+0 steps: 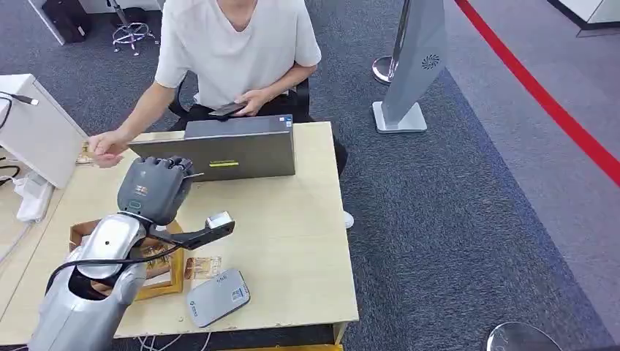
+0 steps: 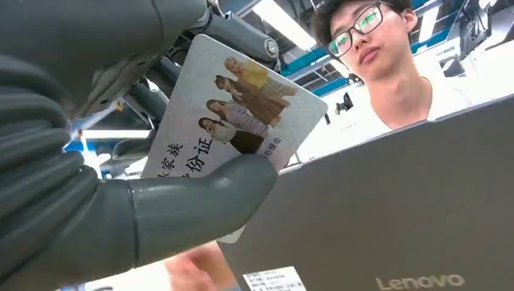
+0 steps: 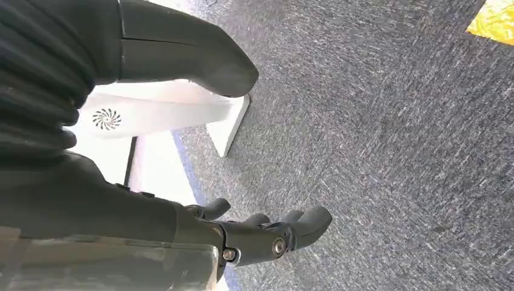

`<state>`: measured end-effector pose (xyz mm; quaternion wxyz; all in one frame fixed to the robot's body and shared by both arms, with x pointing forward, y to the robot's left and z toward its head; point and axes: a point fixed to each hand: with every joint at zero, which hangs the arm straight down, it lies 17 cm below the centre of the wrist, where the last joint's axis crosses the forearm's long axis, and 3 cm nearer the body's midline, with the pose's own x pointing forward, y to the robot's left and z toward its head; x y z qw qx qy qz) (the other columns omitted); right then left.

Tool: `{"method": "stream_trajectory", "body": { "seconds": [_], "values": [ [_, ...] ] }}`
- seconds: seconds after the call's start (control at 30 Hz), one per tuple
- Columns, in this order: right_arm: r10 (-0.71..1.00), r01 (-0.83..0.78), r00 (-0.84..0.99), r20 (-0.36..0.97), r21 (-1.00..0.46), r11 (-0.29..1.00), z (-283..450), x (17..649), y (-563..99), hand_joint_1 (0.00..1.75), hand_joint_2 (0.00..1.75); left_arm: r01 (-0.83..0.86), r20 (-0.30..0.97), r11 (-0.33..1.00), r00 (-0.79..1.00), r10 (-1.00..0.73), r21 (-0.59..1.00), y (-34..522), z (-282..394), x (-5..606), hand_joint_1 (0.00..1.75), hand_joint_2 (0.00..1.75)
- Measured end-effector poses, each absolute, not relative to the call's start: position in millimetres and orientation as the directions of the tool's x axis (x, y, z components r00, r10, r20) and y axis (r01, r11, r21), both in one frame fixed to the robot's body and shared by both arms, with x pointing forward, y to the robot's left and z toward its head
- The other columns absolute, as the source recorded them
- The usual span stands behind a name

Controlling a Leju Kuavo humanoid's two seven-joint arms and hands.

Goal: Pass the card to the sensor for recognition and then transmit it.

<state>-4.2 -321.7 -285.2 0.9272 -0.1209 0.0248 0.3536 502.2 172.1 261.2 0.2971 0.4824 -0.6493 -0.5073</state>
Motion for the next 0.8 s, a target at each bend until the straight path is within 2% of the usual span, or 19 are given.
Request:
{"method": "stream_trajectory", "body": {
  "seconds": [0.23, 0.8],
  "values": [
    [0.650, -0.662, 0.748, -0.131, -0.207, 0.720, -285.2, -4.1, -321.8, 0.00, 1.75, -0.311, -0.069, 0.052, -0.366, -0.928, 0.949, 165.7, 257.8, 499.3, 1.75, 1.75],
    [0.650, -0.662, 0.749, -0.133, -0.205, 0.721, -285.2, -4.8, -321.6, 0.00, 1.75, -0.280, -0.082, 0.037, -0.399, -0.913, 0.959, 159.6, 223.9, 478.8, 1.75, 1.75]
  ]
}}
